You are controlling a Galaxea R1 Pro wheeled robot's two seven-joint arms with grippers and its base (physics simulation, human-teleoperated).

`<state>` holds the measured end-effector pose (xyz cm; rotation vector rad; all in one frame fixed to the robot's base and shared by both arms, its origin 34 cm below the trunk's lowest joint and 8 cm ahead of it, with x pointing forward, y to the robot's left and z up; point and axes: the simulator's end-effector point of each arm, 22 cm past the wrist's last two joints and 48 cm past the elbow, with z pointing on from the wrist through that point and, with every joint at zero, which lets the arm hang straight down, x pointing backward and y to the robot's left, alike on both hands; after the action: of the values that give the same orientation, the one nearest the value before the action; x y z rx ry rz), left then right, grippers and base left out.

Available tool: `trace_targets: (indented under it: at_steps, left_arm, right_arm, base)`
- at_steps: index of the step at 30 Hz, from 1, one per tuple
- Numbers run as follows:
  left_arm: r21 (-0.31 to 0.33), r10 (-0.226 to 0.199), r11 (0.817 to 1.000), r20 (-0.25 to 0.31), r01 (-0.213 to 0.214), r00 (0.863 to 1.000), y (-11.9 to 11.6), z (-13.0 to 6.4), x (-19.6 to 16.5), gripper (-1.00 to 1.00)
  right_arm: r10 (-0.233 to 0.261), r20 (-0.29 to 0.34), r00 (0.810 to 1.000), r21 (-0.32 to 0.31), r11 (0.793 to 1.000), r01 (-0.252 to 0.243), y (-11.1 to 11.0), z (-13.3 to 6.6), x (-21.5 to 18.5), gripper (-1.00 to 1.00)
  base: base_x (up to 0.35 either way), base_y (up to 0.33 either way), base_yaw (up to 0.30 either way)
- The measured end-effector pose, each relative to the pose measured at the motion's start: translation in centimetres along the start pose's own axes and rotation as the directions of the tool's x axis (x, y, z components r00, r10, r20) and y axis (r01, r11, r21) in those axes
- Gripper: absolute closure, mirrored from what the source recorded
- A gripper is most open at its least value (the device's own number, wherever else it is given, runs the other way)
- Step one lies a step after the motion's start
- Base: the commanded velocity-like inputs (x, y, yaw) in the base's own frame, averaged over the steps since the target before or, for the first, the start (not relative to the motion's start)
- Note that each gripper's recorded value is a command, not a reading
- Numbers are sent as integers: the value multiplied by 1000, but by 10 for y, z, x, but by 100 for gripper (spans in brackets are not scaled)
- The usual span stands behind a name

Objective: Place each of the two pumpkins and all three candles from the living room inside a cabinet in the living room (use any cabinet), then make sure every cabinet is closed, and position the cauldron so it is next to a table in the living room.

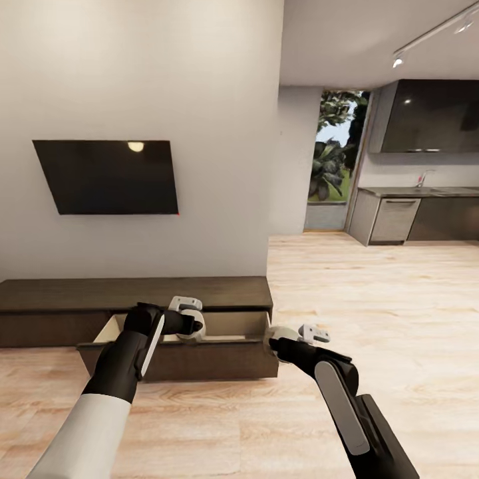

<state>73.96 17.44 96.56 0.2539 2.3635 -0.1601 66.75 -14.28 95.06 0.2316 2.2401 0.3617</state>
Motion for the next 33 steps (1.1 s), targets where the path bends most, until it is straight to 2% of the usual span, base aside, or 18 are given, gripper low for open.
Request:
trace_targets:
  at_steps: [23,30,33]
  left_arm:
    - [-7,3,1000,-10,-3,1000,2,2,3,100]
    - [-11,7,1000,-19,-7,1000,2,4,6,100]
    - [-14,10,1000,-29,-11,1000,2,6,9,100]
  right_arm:
    - [-14,-5,1000,19,1000,14,-6,1,0,100]
    - [-19,-80,997,77,997,26,-22,25,11,100]
    - [-36,-94,995,122,991,48,-29,37,-10,100]
  base:
    - [232,130,0]
    - [208,9,0]
    - [208,1,0]
